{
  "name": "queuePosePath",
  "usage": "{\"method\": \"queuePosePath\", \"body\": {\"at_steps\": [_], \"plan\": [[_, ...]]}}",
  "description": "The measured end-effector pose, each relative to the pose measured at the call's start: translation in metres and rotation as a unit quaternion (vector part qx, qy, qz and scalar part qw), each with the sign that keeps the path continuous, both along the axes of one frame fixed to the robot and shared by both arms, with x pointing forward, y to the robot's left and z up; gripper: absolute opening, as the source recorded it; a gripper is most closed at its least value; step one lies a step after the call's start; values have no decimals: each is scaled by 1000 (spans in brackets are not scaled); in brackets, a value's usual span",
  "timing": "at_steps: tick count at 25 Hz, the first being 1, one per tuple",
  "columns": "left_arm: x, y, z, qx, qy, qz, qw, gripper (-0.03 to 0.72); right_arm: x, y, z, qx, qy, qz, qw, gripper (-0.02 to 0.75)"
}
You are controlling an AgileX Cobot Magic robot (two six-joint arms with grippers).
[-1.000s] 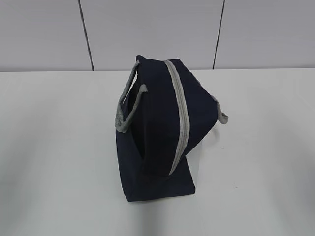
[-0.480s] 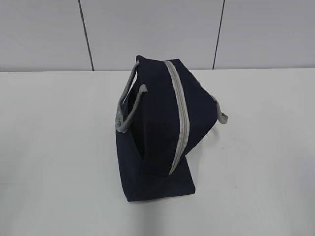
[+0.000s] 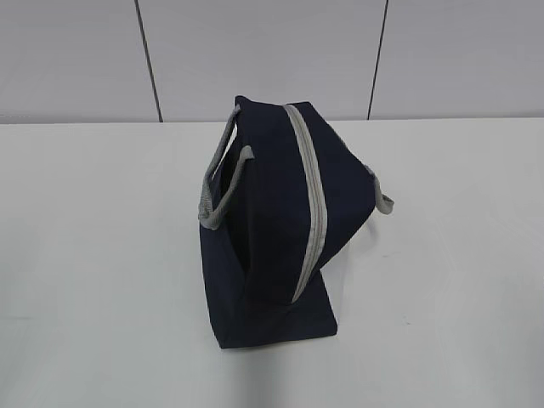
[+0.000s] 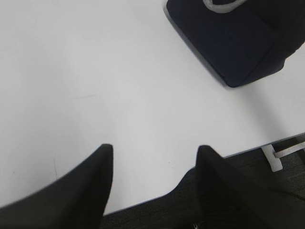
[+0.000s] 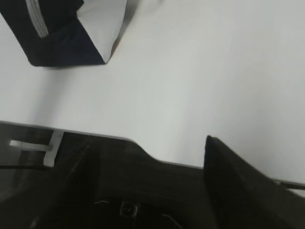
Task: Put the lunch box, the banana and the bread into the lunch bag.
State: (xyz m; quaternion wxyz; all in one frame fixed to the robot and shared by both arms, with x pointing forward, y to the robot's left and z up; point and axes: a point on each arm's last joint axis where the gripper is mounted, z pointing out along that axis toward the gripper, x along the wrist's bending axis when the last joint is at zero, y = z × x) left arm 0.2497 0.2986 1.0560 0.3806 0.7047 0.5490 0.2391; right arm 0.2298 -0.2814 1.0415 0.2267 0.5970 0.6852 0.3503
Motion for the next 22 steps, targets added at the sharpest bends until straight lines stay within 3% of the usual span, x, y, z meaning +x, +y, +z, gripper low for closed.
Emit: {"method": "queuePosePath", "body": {"at_steps": [4,9,16,22], "plan": [[1,2,0,14,-8,8,1000,395,1,4,-9,21,16,14,1000,500],[3,8,1,42,-21,24,999,388,0,6,-8,16,8,32,999,498],[4,8,1,44,-24,25,998,375,-2,5,1,1,-12,40,999,498],[4,8,1,46,-24,26,998,372,-2,1,0,1,-4,3,1000,498]]}}
